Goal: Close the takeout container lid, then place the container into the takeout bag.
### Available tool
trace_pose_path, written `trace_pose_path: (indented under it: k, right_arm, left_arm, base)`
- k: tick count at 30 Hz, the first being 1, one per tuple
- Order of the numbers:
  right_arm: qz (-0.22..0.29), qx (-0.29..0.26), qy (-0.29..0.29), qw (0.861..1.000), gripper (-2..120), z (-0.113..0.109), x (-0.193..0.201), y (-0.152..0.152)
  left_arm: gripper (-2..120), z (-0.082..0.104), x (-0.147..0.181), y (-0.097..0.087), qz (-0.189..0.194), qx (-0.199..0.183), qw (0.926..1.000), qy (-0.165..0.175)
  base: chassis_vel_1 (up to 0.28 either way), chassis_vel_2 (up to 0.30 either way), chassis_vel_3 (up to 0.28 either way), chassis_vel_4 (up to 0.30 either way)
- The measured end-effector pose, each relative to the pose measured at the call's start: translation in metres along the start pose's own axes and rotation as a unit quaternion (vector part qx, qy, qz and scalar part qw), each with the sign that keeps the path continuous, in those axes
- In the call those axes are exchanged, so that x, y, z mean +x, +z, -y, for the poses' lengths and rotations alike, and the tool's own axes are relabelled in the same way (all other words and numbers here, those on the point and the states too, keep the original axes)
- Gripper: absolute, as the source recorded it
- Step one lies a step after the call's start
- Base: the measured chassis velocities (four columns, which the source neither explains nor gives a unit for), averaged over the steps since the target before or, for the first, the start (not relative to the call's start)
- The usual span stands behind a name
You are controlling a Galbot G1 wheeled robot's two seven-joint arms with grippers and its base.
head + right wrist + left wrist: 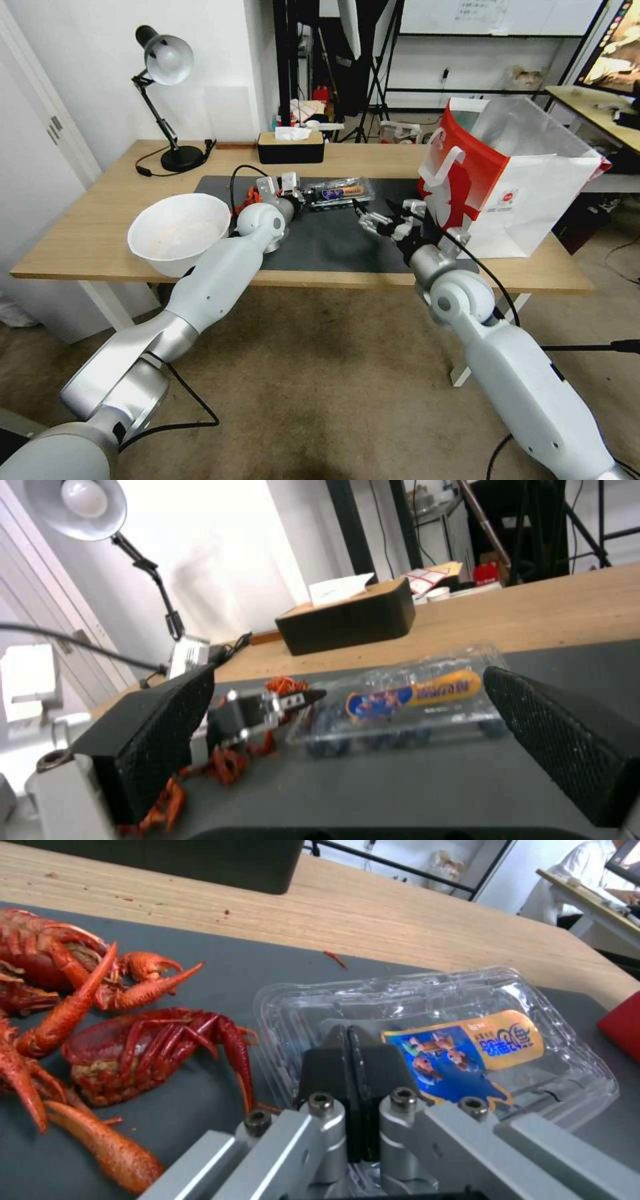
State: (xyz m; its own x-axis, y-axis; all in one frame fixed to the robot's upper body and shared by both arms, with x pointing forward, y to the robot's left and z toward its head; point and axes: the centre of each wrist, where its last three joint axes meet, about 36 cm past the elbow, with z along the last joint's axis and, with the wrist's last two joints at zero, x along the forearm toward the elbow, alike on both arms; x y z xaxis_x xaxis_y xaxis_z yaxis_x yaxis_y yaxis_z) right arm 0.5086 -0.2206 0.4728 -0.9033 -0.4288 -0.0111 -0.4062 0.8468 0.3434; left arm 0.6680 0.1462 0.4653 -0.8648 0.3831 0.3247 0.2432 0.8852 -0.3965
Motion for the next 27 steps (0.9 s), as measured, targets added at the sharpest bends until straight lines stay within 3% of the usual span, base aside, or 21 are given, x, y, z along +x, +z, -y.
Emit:
trace_pose_path:
  k: [6, 9, 27]
  right_arm:
    - [-0.004, 0.000, 0.000, 1.000, 100, 0.000, -0.013, -0.009]
    - [-0.026, 0.010, 0.022, 0.999, 100, 0.001, -0.041, -0.024]
    - [-0.119, 0.015, 0.092, 0.988, 100, 0.025, -0.094, -0.042]
  left_arm:
    - [0, 0.000, 0.000, 0.000, 0.000, 0.000, 1.0000, 0.000]
    - [0, 0.000, -0.001, 0.000, 0.000, -0.001, 1.0000, 0.002]
    - [0, 0.005, -0.001, -0.005, 0.004, -0.005, 0.9999, 0.013]
  base:
    - [0.000, 0.000, 0.000, 0.000]
    - [0.000, 0.000, 0.000, 0.000]
    - [0.000, 0.000, 0.000, 0.000]
